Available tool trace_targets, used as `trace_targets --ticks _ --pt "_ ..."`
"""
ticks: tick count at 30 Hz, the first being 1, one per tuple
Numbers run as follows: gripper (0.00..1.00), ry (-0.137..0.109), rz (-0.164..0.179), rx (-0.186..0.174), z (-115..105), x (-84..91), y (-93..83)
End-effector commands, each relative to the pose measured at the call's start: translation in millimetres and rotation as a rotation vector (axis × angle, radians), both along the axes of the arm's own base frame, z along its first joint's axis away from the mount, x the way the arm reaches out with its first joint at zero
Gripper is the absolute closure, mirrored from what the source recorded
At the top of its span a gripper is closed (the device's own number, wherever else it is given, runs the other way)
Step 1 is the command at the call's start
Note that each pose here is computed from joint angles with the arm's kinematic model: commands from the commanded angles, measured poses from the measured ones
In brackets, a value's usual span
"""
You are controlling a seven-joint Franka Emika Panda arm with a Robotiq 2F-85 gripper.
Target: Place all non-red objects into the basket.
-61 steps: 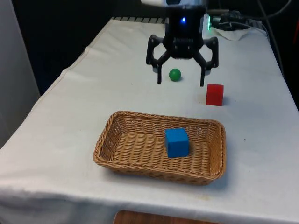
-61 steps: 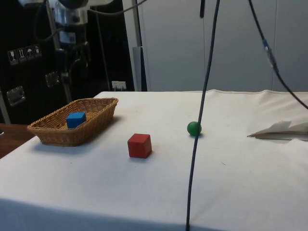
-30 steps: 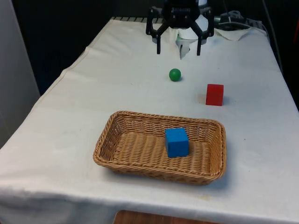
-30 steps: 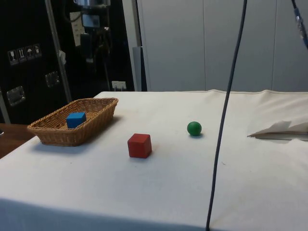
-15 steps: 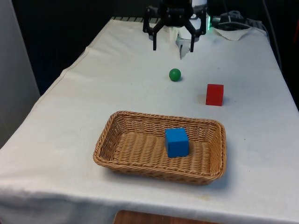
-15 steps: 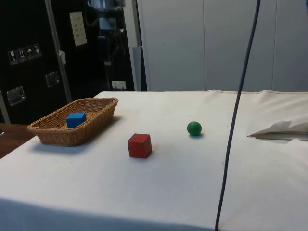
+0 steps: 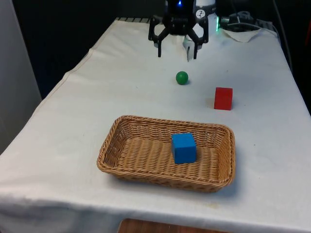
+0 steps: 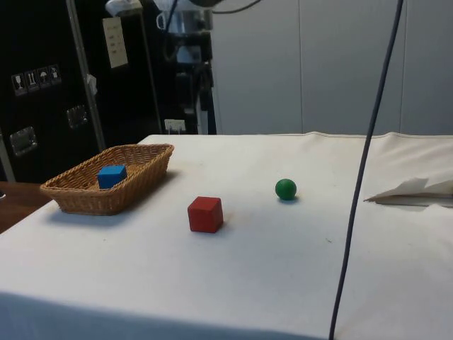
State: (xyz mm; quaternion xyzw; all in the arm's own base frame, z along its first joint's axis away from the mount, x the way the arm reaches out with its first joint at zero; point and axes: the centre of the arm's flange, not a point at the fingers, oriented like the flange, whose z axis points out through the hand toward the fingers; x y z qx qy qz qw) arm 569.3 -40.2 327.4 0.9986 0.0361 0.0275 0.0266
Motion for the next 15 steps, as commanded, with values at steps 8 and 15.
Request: trace_targets --ticks 8,15 --pt "0.00 0.006 0.000 -0.007 -18.6 -29.6 -9.2" --pt "0.00 0.019 -0.001 0.000 -35.3 -51.8 -15.0"
